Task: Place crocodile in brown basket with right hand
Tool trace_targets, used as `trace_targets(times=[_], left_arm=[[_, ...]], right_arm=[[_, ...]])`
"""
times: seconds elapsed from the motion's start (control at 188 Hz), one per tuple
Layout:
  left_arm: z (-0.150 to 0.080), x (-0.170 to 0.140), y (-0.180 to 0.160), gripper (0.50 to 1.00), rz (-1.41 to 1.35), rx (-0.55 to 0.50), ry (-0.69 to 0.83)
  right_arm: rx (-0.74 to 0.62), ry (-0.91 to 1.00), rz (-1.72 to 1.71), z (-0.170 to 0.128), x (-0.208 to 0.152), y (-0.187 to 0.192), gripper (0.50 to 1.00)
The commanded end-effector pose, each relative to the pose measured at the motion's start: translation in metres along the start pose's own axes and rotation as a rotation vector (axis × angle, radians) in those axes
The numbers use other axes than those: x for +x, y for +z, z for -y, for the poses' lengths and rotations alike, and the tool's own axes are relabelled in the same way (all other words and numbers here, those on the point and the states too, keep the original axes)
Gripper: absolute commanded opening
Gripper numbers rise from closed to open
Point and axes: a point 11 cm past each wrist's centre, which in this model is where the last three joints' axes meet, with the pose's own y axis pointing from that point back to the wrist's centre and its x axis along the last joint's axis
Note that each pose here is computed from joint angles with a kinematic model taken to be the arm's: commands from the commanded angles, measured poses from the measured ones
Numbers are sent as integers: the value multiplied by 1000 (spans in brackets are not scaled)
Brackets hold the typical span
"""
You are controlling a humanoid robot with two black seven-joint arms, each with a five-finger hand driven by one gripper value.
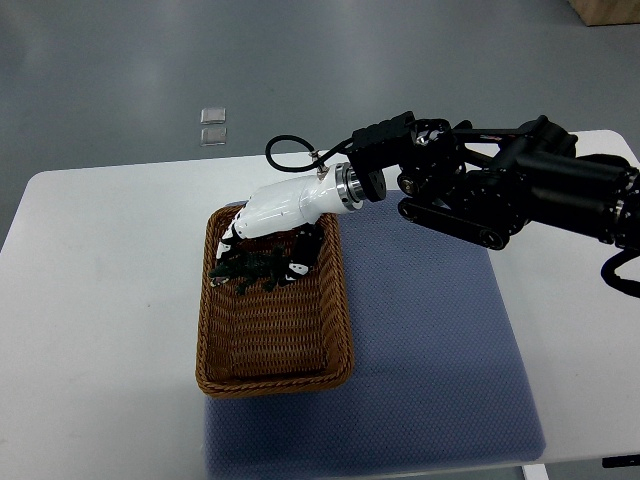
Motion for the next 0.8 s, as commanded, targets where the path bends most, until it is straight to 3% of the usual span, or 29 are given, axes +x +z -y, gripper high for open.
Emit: trace_targets(times=[0.0,0.032,0.383,0.793], left_arm=[[0,0,0,1000,0,0,0],[0,0,0,1000,0,0,0],[0,0,0,1000,0,0,0],[0,0,0,1000,0,0,0]], right_arm=[[7,9,11,3,-5,-1,876],[5,9,16,2,-8,0,911],[-21,76,127,-19,-2,15,913],[-107,413,742,-108,-6,73,913]])
